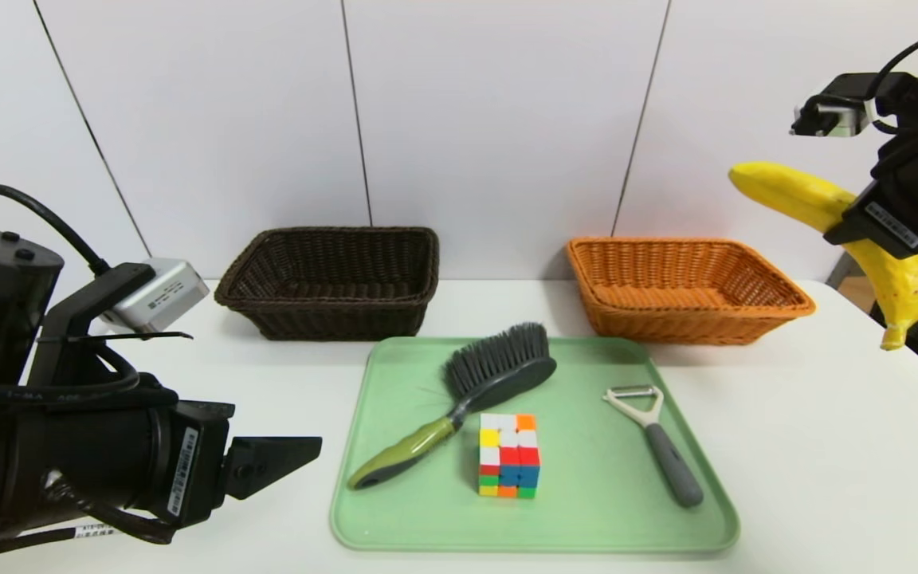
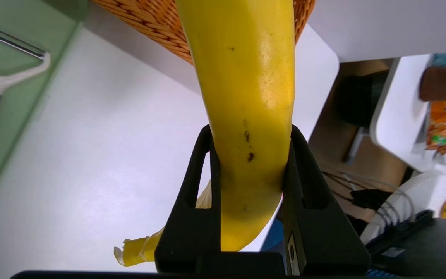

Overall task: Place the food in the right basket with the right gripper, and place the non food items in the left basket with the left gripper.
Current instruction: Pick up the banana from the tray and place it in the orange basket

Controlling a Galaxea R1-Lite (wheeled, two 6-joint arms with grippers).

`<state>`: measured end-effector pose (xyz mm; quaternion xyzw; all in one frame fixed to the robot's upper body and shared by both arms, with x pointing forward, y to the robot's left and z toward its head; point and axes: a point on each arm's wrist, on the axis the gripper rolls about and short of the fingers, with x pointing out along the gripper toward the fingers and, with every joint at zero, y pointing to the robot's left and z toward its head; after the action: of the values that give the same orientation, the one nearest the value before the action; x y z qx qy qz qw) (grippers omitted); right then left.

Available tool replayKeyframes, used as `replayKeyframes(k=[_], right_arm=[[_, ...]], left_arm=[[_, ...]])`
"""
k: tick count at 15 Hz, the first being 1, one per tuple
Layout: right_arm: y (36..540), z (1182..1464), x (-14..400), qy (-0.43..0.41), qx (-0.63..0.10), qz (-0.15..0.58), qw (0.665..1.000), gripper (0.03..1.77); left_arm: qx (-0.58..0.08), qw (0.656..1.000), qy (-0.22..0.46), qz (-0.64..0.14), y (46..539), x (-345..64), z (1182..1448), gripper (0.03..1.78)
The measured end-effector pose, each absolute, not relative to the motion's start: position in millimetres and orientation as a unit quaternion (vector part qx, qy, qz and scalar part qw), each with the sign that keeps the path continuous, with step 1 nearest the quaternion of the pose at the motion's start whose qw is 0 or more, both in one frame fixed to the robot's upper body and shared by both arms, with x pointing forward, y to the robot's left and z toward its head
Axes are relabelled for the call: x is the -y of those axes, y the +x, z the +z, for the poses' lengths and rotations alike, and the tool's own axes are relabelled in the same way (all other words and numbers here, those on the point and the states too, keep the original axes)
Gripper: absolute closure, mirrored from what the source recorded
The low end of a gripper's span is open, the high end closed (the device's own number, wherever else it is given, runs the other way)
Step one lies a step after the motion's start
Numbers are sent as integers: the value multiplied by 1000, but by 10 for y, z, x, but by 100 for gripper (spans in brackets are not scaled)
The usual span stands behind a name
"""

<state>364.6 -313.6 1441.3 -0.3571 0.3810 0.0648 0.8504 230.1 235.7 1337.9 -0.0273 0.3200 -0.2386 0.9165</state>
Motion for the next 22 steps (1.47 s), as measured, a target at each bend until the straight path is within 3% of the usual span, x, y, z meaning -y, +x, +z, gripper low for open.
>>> replayKeyframes(k=[4, 9, 11, 16, 22], right_arm=[[3669, 14451, 3243, -427, -366, 72, 824, 137], [3942, 14657, 3500, -543, -229, 56, 806, 137], [4096, 14564, 3602, -574, -203, 103, 786, 137], [4452, 14230, 3630, -571, -171, 215, 774, 137], [4784, 13899, 3534, -582, -179, 246, 754, 137]], left_arm=[[-326, 915, -25, -237, 2286, -2367, 13366, 12], [-327, 915, -23, -237, 2261, -2388, 13348, 12], [-328, 914, -23, -236, 2252, -2394, 13337, 12], [-332, 913, -21, -237, 2238, -2401, 13307, 12], [-337, 912, -20, -234, 2229, -2411, 13276, 12]])
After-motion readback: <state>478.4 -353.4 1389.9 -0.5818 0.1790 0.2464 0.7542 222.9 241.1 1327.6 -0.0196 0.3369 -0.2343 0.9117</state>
